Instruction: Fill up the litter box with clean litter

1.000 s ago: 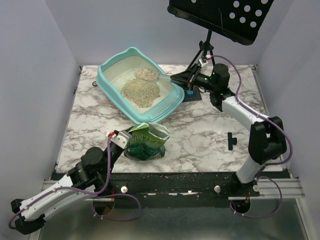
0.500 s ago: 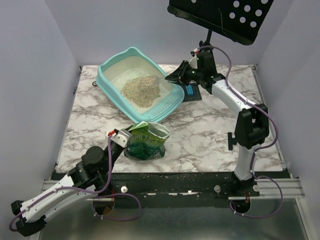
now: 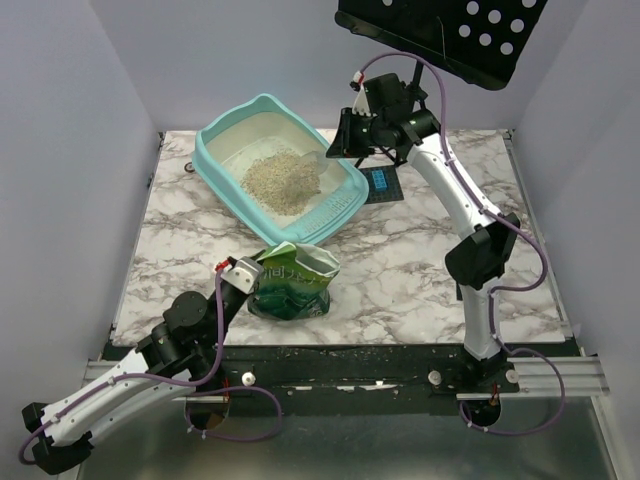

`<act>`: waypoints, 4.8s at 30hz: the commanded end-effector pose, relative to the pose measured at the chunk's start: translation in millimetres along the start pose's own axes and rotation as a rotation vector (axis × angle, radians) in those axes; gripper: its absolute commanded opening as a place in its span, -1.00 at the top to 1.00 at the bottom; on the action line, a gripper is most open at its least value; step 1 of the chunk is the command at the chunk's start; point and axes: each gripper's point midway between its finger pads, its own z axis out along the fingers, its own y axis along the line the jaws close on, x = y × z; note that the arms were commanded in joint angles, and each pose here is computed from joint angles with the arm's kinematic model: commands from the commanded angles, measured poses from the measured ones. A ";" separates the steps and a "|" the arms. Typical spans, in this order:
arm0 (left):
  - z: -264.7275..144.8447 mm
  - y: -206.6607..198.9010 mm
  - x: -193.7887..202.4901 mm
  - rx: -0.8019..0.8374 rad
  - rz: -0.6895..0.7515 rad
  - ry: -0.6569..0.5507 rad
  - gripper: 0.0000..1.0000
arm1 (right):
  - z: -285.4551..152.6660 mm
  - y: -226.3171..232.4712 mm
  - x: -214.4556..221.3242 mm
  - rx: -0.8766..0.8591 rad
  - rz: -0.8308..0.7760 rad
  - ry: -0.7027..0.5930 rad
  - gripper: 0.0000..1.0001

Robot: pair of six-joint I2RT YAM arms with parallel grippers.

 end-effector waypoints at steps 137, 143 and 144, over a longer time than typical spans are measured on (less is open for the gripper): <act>2.4 -62.4 0.1 0.324 -0.037 -0.011 1.00 | -164.4 28.8 238.1 -0.751 0.490 0.053 0.99; 2.0 -68.2 2.9 0.354 -0.031 -0.006 1.00 | -173.1 14.4 239.3 -0.740 0.526 0.013 0.99; 2.3 -69.5 4.6 0.358 -0.031 0.001 1.00 | -174.9 11.8 239.6 -0.739 0.529 0.005 0.99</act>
